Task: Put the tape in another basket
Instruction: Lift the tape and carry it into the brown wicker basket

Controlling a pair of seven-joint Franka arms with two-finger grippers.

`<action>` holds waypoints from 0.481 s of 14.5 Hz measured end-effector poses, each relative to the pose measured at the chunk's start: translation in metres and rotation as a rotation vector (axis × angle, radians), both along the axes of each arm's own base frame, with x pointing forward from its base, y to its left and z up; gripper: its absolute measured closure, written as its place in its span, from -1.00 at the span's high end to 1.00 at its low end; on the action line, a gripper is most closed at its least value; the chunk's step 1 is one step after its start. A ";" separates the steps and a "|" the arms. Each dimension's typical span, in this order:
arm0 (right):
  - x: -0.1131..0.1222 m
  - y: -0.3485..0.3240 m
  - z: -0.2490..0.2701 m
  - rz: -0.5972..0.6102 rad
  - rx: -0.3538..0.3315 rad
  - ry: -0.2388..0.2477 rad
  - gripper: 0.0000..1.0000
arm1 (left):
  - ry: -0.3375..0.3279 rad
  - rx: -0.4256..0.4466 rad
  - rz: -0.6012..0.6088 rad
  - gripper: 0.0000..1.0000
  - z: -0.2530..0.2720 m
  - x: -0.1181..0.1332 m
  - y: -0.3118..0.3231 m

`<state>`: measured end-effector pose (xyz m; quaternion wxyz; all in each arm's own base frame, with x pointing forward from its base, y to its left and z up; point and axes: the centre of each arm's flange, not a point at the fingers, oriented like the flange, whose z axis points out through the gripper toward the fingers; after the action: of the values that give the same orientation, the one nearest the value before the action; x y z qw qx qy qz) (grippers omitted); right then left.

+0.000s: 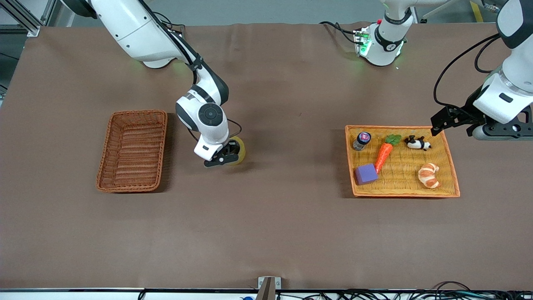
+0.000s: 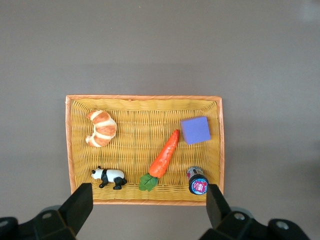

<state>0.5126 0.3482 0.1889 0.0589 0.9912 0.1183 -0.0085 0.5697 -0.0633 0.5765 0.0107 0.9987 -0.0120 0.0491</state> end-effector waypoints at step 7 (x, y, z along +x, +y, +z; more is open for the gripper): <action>0.055 -0.062 0.109 -0.190 -0.037 -0.085 -0.57 | 0.001 0.000 -0.008 1.00 0.000 0.000 -0.005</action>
<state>0.5674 0.2866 0.2977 0.0810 0.9961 0.0212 0.0261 0.5695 -0.0678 0.5769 0.0109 0.9986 -0.0157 0.0483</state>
